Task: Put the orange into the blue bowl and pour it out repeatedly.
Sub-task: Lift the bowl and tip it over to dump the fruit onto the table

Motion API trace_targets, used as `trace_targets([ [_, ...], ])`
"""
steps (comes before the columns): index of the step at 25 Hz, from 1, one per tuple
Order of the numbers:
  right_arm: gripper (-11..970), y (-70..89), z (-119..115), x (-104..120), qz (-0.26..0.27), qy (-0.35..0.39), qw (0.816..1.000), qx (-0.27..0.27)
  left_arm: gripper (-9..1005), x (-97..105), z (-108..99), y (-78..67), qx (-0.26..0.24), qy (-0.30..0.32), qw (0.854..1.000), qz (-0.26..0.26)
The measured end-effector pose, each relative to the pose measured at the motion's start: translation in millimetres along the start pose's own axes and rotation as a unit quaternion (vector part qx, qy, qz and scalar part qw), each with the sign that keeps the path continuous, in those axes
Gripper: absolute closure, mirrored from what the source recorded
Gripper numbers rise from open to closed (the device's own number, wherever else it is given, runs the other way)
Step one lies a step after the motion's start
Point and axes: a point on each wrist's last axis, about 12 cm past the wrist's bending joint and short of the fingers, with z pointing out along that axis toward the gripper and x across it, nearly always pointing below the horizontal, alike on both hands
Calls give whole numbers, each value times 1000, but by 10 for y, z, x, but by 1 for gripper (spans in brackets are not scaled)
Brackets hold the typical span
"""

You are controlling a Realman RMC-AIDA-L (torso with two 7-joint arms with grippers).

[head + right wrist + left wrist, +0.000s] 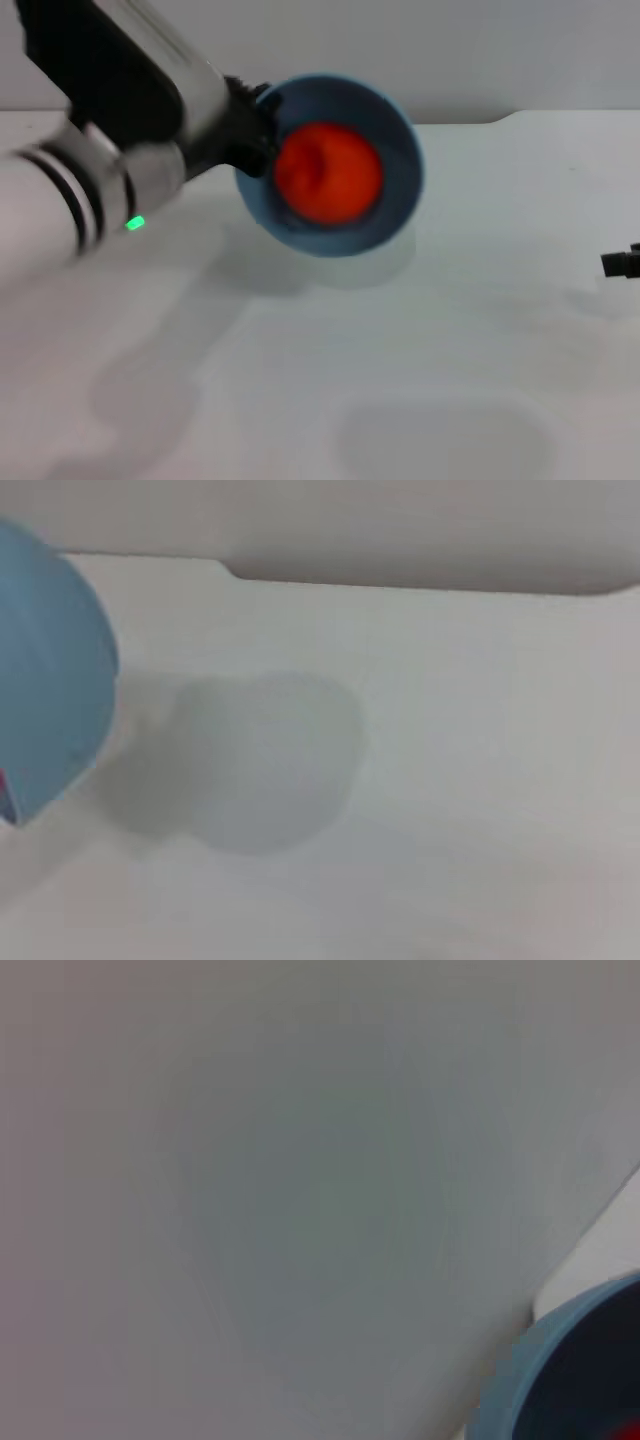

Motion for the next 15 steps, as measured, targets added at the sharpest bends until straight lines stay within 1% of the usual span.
trace_targets([
  [1,448,-27,-7,29,9,-1,1000,1,998,2,-5,-96,-8,-14,1000,24],
  [3,448,-67,-27,73,20,-3,1000,7,997,4,-21,-235,-27,-48,996,65],
  [5,448,-105,-56,116,31,-6,999,12,997,12,-47,-356,-54,-96,988,106],
  [7,448,-123,-76,140,38,-8,999,13,997,50,-65,-473,-83,-139,976,149],
  [9,448,-141,-94,168,44,-10,999,16,997,110,-78,-627,-110,-176,958,198],
  [10,448,-150,-104,185,48,-12,999,17,997,161,-85,-772,-130,-202,939,247],
  [11,447,-156,-110,197,50,-12,999,17,997,161,-85,-772,-130,-202,939,247],
  [13,447,-160,-115,208,52,-12,998,17,997,225,-71,-934,-146,-223,914,306],
  [15,447,-161,-118,216,54,-11,998,17,998,257,-49,-1058,-155,-237,896,342],
])
